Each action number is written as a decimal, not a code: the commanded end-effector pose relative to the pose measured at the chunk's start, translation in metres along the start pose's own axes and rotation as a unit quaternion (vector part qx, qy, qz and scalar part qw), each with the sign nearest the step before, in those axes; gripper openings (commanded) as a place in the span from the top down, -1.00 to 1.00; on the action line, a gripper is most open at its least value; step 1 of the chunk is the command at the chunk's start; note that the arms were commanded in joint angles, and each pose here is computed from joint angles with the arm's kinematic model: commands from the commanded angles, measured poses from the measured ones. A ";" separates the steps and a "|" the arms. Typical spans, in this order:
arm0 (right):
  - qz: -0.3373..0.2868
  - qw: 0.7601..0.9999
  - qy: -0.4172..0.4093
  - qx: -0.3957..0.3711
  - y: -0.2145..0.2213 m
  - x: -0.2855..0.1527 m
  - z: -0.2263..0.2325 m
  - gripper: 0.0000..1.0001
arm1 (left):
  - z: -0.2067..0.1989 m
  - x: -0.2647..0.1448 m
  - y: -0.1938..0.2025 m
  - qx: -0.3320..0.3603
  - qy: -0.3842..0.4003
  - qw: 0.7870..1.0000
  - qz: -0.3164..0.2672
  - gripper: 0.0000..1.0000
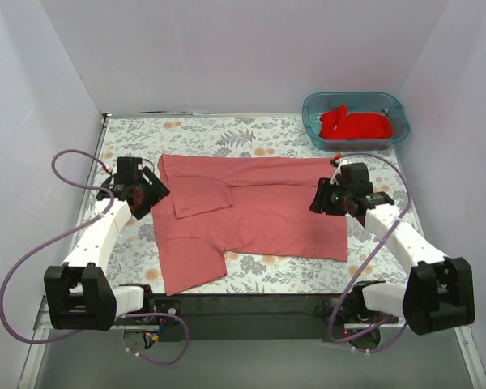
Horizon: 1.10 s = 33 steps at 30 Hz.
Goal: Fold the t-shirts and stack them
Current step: Fold the tshirt
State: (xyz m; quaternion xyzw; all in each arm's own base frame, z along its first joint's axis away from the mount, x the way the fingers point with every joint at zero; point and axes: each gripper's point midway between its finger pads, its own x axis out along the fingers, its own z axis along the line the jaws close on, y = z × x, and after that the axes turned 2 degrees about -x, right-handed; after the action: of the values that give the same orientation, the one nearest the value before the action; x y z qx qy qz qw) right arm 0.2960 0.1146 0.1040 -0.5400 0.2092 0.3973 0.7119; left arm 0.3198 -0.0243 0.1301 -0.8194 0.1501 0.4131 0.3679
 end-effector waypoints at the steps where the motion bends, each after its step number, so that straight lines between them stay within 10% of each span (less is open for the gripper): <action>1: 0.048 0.998 0.029 -0.028 0.042 -0.016 -0.009 -0.05 | 0.050 -0.008 0.038 0.014 -0.073 0.996 0.042 -0.40; 33: 0.064 0.995 -0.056 -0.057 0.088 -0.023 0.013 -0.07 | 0.133 0.038 0.106 -0.009 -0.229 0.967 0.106 0.05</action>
State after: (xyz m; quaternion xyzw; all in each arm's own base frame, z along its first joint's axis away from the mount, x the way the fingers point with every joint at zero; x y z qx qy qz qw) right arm 0.2077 0.1244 0.0706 -0.5377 0.1962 0.4807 0.6643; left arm 0.2158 -0.0077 0.0132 -0.6960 0.1623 0.6199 0.3240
